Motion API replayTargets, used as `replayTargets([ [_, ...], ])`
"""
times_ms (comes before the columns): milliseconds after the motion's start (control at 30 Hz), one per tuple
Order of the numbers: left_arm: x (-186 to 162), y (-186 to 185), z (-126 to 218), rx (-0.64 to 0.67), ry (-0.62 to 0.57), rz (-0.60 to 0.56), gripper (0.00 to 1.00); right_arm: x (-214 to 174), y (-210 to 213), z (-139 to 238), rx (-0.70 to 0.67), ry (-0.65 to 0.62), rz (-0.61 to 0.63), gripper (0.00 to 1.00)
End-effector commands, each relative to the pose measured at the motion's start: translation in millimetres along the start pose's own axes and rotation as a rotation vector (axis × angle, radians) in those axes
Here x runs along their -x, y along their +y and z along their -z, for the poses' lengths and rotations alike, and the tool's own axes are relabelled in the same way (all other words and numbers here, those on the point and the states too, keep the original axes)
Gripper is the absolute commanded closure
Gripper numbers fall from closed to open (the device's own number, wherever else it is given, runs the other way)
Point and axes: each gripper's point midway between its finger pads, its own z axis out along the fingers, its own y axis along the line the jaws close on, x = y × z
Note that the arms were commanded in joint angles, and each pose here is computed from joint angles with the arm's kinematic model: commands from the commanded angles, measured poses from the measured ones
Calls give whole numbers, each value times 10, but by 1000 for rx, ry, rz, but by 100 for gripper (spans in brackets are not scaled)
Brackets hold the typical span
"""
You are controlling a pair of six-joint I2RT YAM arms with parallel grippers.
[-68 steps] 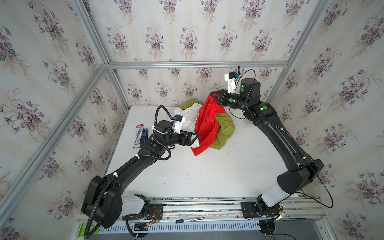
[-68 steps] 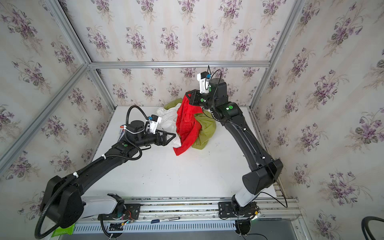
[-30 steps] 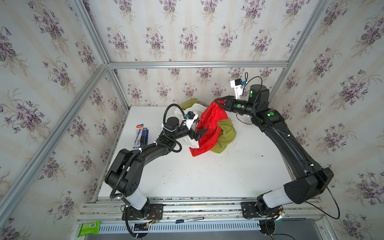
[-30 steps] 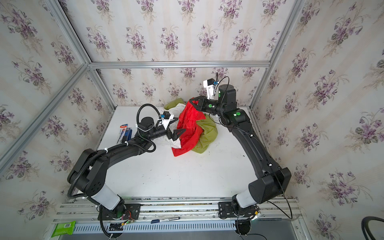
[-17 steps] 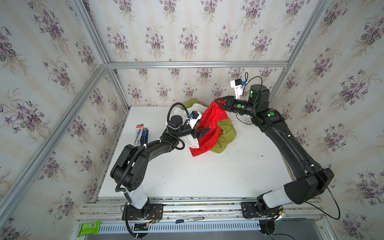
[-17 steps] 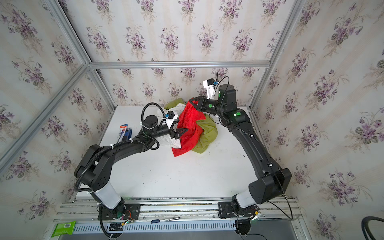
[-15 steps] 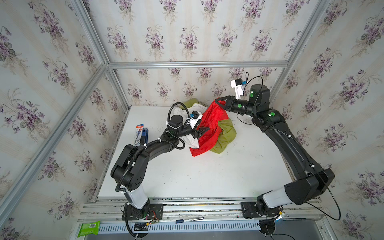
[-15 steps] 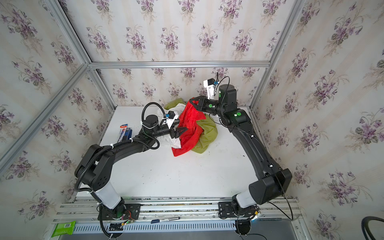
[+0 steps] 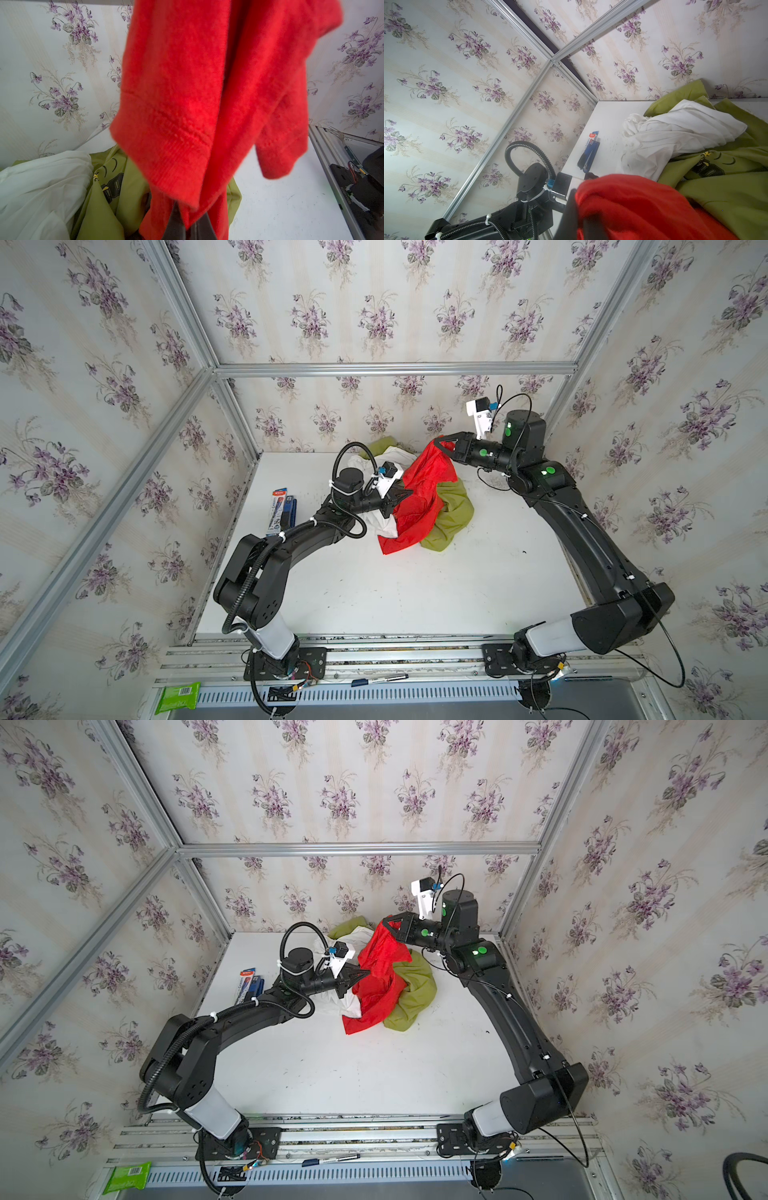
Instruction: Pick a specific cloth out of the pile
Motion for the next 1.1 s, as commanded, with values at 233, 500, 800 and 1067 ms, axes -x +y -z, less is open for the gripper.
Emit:
replayTargets([
  [233,357,-140,161,-14,-47,-27,100,42,-145,180,-76,-54,12,100],
  [500,534,-260,252,-37,-63,-13,100,-146,-355,232,-143,-30,-21,100],
  [800,567,-290,325,-5,-49,41,100,-427,-671,291,-238,17,-48,100],
  [1067,628,-347,358,13,-32,120,100,-723,-843,235,-242,77,-118,100],
])
